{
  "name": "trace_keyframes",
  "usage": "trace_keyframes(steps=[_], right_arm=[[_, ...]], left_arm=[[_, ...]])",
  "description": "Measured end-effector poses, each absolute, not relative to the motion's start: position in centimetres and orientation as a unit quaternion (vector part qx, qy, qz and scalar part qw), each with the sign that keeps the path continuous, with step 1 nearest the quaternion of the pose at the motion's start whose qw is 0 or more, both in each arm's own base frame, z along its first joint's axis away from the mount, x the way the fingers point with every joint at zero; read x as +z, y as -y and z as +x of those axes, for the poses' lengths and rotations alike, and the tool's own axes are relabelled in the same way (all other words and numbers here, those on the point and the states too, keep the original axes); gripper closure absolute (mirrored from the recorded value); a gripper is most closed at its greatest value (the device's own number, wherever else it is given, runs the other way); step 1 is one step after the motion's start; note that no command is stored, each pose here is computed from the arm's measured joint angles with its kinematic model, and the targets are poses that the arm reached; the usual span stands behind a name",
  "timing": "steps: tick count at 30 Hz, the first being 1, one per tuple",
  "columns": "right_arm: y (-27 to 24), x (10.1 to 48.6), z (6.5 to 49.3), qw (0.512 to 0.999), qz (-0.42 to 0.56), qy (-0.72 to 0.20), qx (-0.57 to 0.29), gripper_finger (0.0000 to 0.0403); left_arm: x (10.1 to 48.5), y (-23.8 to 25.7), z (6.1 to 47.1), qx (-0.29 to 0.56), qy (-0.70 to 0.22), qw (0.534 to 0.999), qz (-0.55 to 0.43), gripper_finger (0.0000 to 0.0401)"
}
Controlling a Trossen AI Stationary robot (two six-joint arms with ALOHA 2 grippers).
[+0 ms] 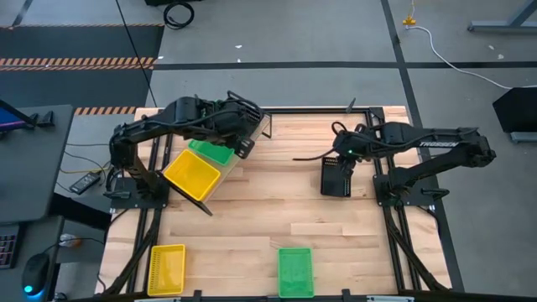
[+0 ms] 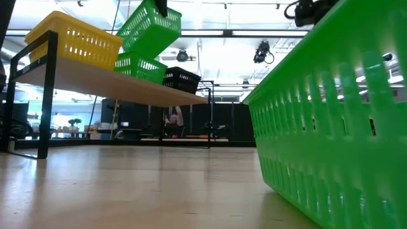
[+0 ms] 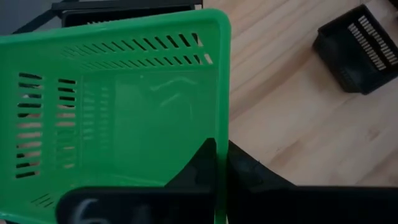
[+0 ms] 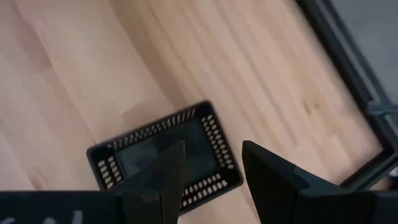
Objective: Stack baskets on shelf by color
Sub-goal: Stack the top green bin on top of the other green bin on the shelf
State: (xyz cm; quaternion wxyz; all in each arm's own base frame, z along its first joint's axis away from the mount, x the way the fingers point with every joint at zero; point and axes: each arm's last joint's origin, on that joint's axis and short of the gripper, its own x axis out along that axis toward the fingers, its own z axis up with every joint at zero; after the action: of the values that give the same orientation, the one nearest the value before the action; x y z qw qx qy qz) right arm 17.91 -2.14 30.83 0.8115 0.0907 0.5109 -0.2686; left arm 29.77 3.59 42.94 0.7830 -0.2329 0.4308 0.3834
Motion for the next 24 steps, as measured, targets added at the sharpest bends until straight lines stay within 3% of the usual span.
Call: trace_keyframes(steps=[9,24], right_arm=[[2.1,29.4,17.9,0.807,0.096,-0.522,-0.257,0.0237],[2.0,30.5,17.1,0.832,0.107,-0.482,-0.253,0.0237]], left_arm=[[42.7,-3.2,29.9,0.383,-0.432,0.782,-0.236,0.0392],[39.1,-2.7,26.4,0.391,-0.495,0.729,-0.265,0.0388]])
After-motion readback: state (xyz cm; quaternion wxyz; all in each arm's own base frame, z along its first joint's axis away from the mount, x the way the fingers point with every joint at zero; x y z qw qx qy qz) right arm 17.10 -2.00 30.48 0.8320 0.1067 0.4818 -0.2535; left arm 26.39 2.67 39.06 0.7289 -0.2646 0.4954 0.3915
